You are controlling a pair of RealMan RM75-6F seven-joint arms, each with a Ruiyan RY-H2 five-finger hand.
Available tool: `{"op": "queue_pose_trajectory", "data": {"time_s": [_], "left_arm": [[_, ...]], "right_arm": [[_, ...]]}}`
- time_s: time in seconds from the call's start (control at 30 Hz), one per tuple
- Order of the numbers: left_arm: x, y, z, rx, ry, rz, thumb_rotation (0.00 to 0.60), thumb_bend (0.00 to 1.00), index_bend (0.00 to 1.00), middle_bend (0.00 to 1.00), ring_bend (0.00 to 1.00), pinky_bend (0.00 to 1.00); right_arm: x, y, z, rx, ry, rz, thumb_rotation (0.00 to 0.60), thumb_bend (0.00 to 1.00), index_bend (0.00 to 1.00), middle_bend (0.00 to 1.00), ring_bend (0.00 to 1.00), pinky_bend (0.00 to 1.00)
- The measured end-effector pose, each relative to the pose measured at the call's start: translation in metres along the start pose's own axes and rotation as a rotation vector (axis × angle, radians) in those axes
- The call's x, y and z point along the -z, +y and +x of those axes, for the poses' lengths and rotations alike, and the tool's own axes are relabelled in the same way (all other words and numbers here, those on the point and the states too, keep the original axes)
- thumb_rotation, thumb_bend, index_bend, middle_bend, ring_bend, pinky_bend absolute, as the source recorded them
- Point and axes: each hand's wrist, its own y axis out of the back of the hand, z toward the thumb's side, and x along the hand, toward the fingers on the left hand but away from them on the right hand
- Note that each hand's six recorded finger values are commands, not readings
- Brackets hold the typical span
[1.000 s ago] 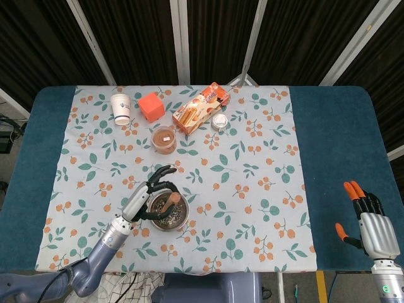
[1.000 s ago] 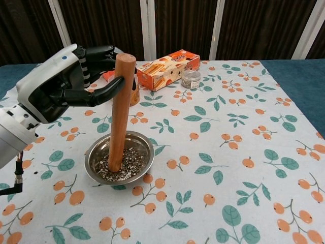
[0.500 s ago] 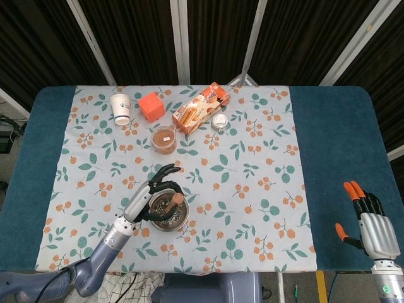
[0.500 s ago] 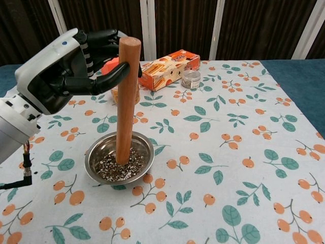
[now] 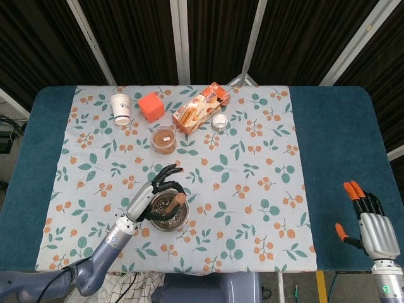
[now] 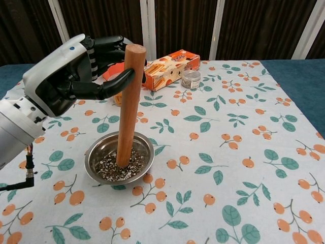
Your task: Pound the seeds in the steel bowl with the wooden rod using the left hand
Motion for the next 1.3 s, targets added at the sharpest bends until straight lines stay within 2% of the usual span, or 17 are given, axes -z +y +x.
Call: {"op": "queue_pose_trajectory", "data": {"time_s": [0.27, 0.6, 1.13, 1.3], "left_arm": [[0.012, -0.004, -0.007, 0.016, 0.030, 0.002, 0.600, 0.79, 0.59, 0.61, 0.11, 0.03], [0.010, -0.002, -0.006, 0.011, 0.022, 0.002, 0.600, 0.79, 0.59, 0.61, 0.11, 0.04], [-0.033, 0.001, 0.010, 0.000, -0.073, 0.008, 0.600, 0.79, 0.59, 0.61, 0.11, 0.04], [-0.040, 0.004, 0.011, -0.004, -0.079, 0.018, 0.600, 0.79, 0.59, 0.61, 0.11, 0.04]], "right_arm": [[0.000, 0.000, 0.000, -0.001, -0.002, 0.001, 0.600, 0.37, 0.00, 0.00, 0.00, 0.00], [0.000, 0.000, 0.000, 0.000, -0.003, 0.000, 0.600, 0.37, 0.00, 0.00, 0.00, 0.00], [0.000, 0.002, 0.001, 0.008, 0.000, -0.002, 0.600, 0.37, 0.00, 0.00, 0.00, 0.00], [0.000, 0.002, 0.001, 0.007, 0.002, -0.001, 0.600, 0.37, 0.00, 0.00, 0.00, 0.00]]}}
